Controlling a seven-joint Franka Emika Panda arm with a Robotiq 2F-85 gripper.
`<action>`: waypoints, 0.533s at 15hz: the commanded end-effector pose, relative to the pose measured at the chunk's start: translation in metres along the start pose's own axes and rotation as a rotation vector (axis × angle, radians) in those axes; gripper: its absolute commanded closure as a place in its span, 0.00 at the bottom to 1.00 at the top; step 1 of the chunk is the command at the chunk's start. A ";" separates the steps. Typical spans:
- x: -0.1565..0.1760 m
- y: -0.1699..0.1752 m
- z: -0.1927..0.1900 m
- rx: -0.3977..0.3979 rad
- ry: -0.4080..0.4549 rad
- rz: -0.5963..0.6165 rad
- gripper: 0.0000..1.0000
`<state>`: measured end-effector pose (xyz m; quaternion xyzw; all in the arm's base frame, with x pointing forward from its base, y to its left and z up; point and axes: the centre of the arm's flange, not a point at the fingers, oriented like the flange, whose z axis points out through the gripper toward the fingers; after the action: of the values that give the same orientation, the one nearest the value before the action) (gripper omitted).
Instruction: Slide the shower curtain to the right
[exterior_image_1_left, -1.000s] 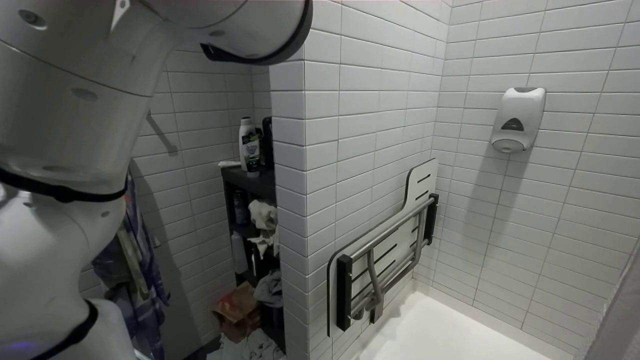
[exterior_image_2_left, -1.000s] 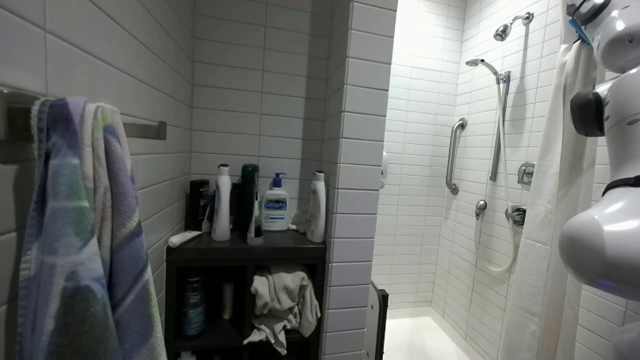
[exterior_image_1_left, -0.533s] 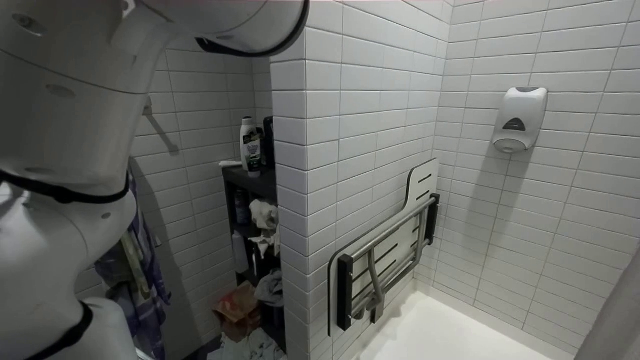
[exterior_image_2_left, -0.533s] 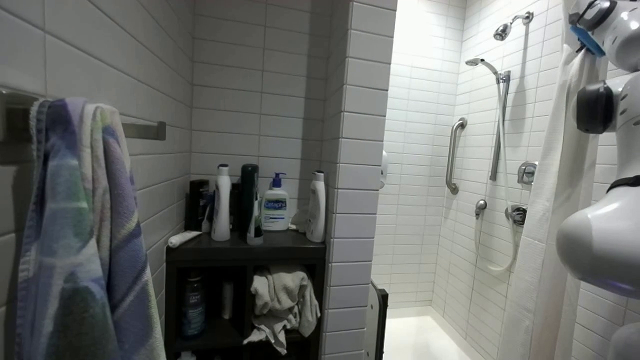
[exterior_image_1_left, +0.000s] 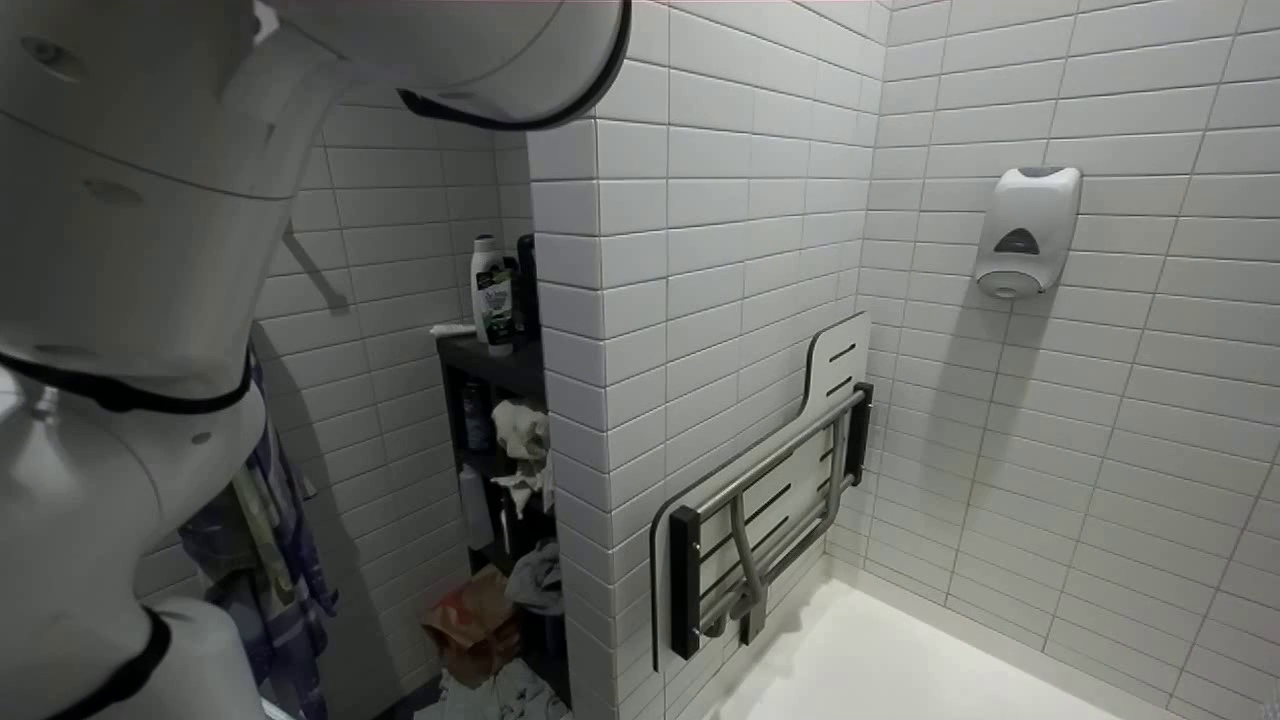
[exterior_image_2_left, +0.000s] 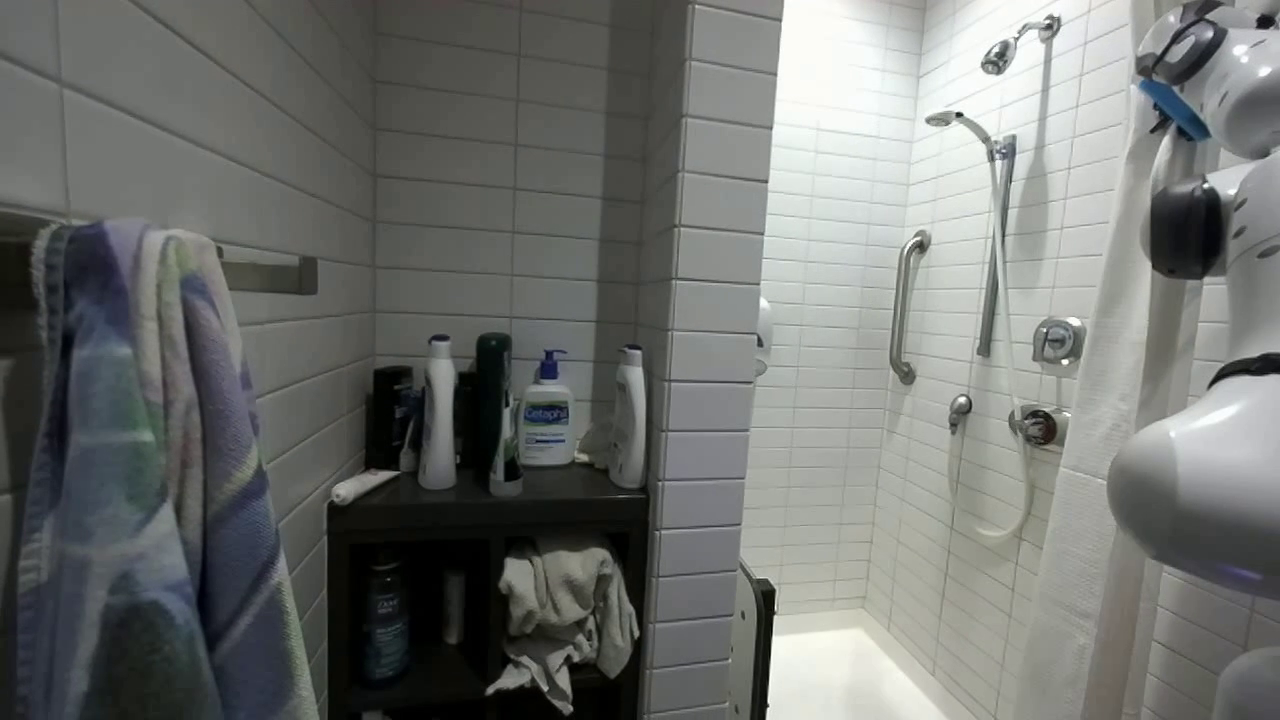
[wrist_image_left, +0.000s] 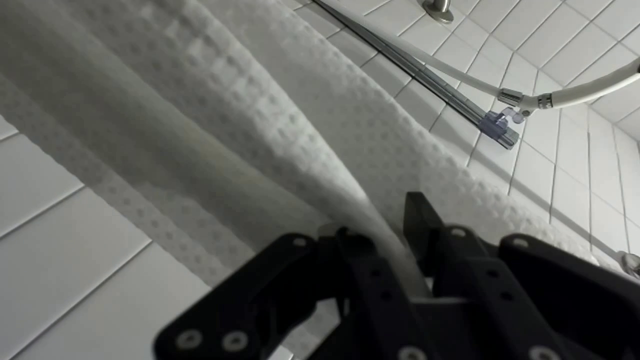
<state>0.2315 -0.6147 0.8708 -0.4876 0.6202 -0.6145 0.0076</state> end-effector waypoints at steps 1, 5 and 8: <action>0.000 0.000 0.000 0.000 0.000 0.000 0.72; 0.000 0.000 0.000 0.000 0.000 0.000 0.72; -0.001 0.001 -0.008 0.007 -0.033 0.007 0.45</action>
<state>0.2319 -0.6151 0.8701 -0.4888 0.6197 -0.6140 0.0085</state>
